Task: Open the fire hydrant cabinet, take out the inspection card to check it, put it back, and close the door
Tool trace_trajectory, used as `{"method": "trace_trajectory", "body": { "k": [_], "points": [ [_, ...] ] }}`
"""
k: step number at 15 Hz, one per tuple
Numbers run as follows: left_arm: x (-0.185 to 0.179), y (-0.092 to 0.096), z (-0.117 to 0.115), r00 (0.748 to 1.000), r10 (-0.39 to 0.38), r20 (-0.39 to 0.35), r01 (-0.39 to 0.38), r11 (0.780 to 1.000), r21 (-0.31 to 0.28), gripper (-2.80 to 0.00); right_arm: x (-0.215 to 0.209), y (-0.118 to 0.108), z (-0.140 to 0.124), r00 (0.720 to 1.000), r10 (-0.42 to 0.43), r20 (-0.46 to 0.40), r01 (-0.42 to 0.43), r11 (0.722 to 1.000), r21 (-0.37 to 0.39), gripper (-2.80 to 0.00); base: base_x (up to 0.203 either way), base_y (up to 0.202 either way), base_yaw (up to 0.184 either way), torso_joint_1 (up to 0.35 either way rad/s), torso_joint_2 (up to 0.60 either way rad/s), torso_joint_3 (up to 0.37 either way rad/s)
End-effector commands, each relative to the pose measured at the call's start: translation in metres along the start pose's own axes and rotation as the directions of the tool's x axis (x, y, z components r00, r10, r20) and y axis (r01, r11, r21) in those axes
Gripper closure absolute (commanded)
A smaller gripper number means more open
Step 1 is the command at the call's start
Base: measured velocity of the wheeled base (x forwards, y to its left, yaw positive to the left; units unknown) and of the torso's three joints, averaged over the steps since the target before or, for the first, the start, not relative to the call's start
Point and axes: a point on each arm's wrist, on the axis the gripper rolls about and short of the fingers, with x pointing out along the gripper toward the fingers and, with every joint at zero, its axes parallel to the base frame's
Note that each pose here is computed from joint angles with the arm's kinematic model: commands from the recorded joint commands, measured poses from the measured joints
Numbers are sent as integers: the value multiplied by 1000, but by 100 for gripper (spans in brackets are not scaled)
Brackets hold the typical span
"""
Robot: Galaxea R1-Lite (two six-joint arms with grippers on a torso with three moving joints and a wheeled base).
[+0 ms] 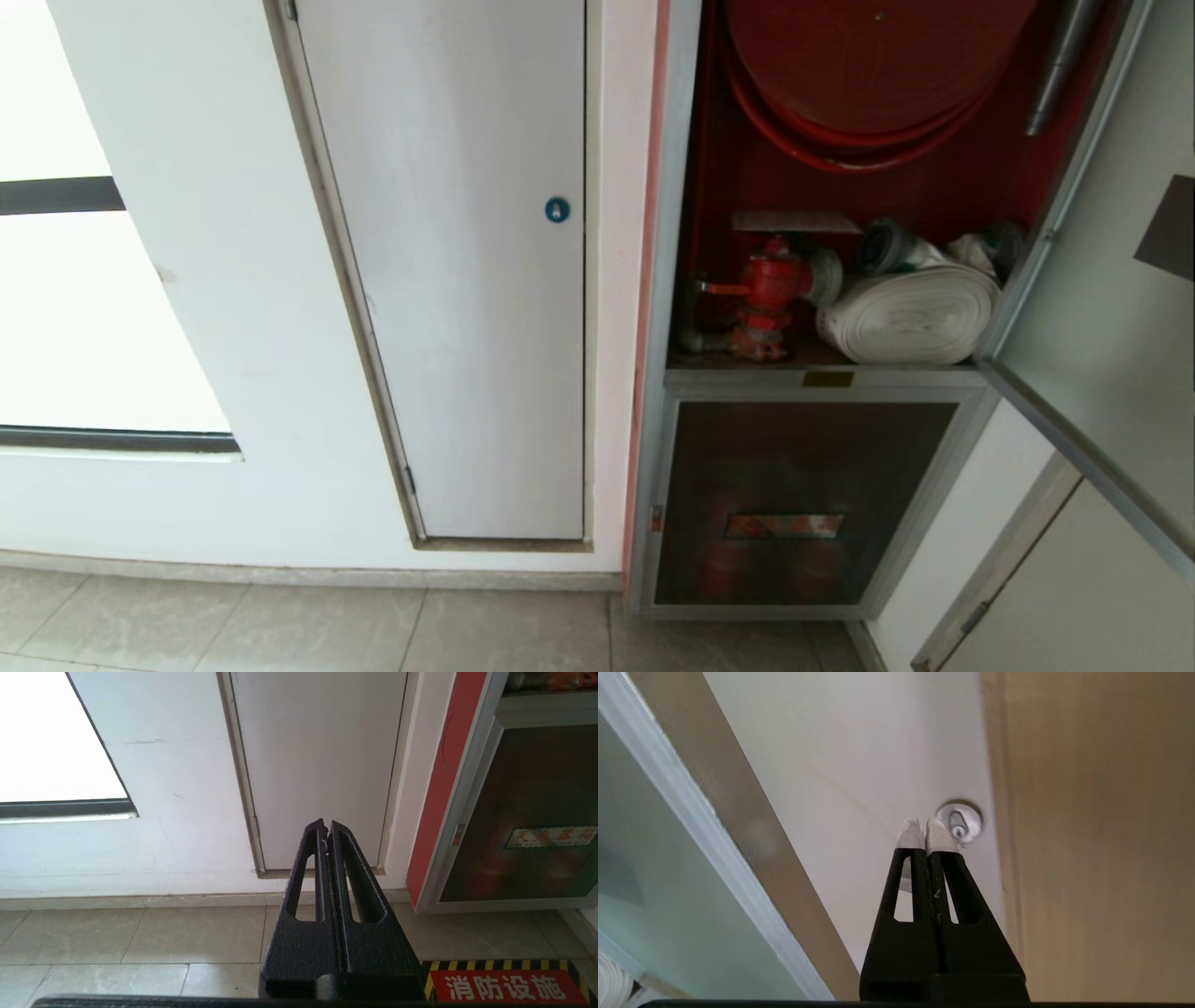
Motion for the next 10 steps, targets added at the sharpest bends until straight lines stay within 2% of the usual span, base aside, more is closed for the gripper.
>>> {"method": "trace_trajectory", "body": {
  "k": [1,4,10],
  "points": [
    [1,0,-3,1000,-1,-13,1,1000,0,0,12,7,-4,999,43,-27,-43,999,0,0,0,0,0,0,0,0],
    [1,0,-3,1000,0,-13,0,1000,0,0,11,18,-9,991,124,-57,-124,992,8,0,0,0,0,0,0,0],
    [1,0,-3,1000,0,-13,0,1000,0,0,-5,28,0,977,212,-35,-211,977,33,0,0,0,0,0,0,0]
  ]
}}
